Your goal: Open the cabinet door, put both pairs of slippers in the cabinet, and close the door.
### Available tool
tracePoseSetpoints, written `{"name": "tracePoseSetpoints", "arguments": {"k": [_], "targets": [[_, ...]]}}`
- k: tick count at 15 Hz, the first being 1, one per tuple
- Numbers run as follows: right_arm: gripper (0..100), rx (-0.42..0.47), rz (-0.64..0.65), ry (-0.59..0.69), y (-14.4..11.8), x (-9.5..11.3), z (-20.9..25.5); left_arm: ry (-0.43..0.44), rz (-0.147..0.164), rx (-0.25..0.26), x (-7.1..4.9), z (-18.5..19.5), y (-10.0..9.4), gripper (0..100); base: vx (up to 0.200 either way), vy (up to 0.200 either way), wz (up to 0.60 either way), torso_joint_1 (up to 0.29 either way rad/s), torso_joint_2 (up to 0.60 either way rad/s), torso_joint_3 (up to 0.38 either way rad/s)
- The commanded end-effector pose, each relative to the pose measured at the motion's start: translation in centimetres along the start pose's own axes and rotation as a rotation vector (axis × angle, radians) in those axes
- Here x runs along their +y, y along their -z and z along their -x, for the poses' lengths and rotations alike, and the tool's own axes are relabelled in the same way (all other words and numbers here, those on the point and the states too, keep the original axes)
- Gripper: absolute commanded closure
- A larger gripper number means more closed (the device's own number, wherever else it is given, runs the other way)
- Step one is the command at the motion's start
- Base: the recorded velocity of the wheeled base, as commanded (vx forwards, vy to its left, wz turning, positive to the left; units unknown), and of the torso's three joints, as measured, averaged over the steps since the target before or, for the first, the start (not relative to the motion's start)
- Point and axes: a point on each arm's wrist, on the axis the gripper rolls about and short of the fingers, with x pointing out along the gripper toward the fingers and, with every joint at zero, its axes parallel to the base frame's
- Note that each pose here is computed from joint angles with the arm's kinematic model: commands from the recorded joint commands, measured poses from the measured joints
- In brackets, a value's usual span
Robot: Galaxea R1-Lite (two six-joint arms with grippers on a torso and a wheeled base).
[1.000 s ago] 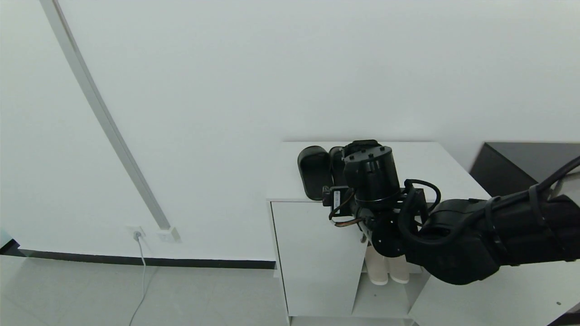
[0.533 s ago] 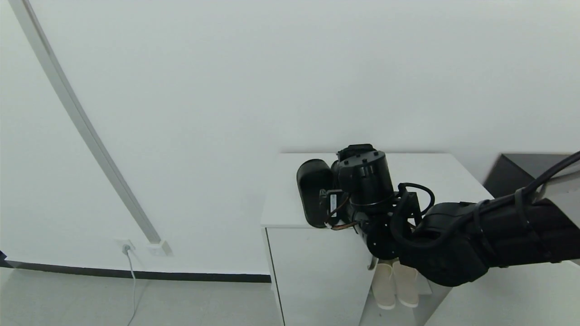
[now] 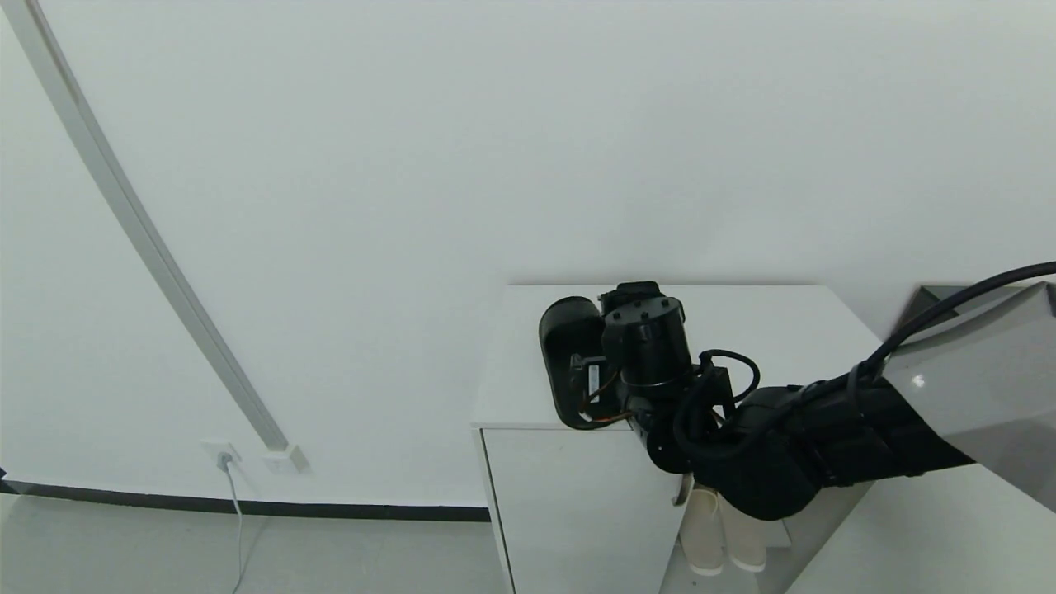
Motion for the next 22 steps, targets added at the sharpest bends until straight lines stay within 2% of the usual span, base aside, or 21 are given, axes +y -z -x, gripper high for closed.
{"name": "tracePoseSetpoints", "arguments": {"k": [1, 8, 16, 22], "targets": [[0, 0.01, 0.009, 0.02, 0.8, 0.0, -1.6, -0.001, 0.0, 0.001, 0.0, 0.0, 0.0, 100, 0.0, 0.0, 0.0, 0.0, 0.0, 0.0], [0, -0.03, 0.018, 0.019, -0.4, 0.3, -3.7, -0.004, 0.003, 0.0, 0.0, 0.0, 0.0, 100, 0.0, 0.0, 0.0, 0.0, 0.0, 0.0], [0, -0.03, 0.008, 0.042, 0.0, -0.4, -5.9, -0.004, 0.003, 0.001, 0.0, 0.0, 0.0, 100, 0.0, 0.0, 0.0, 0.0, 0.0, 0.0], [0, -0.055, -0.013, 0.029, -0.4, -0.1, -7.4, -0.004, 0.003, 0.0, 0.0, 0.0, 0.0, 100, 0.0, 0.0, 0.0, 0.0, 0.0, 0.0]]}}
